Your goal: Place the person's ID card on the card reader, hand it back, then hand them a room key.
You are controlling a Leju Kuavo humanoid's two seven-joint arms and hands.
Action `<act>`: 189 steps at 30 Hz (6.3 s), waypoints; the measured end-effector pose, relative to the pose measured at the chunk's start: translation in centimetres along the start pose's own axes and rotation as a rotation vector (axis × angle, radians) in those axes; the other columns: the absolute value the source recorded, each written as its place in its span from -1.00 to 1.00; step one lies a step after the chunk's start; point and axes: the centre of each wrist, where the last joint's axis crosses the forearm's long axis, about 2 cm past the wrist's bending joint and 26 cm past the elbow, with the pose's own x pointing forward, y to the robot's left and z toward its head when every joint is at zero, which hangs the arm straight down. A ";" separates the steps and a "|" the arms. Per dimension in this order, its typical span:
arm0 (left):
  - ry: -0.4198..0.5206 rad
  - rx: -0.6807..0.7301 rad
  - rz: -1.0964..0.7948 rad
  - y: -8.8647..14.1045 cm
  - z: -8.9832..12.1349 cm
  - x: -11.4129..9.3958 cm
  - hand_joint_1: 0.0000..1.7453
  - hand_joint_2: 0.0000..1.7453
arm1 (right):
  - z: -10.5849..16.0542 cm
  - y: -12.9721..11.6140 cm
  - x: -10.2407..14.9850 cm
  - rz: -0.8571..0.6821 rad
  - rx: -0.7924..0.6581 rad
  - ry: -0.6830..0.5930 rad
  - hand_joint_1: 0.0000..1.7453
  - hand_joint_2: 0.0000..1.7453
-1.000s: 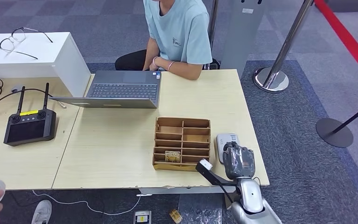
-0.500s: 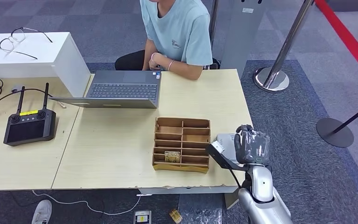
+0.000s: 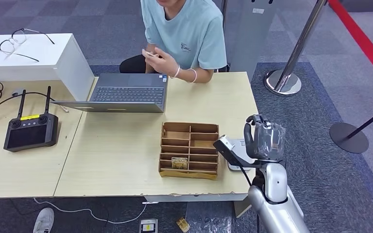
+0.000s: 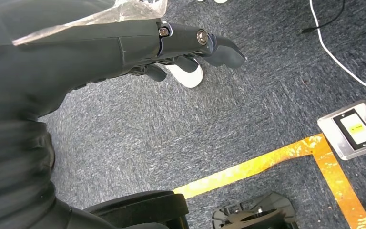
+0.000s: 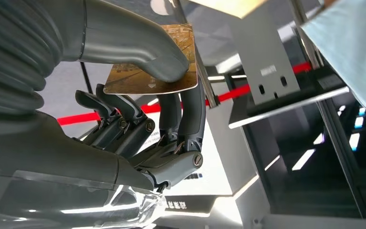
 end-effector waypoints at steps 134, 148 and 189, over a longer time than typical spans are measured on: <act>0.005 -0.014 0.015 -0.7 0.4 0.2 -1.00 1.00 | -0.2 0.9 9.7 -0.322 0.087 -0.132 -1.00 1.00; 0.045 -0.018 0.069 -0.6 0.3 -0.1 -1.00 1.00 | -0.6 -5.0 5.9 -0.320 0.059 0.061 -1.00 1.00; 0.041 -0.013 0.084 -0.2 0.1 -0.1 -1.00 1.00 | 1.3 -4.3 8.3 -0.453 0.592 -0.220 0.13 1.00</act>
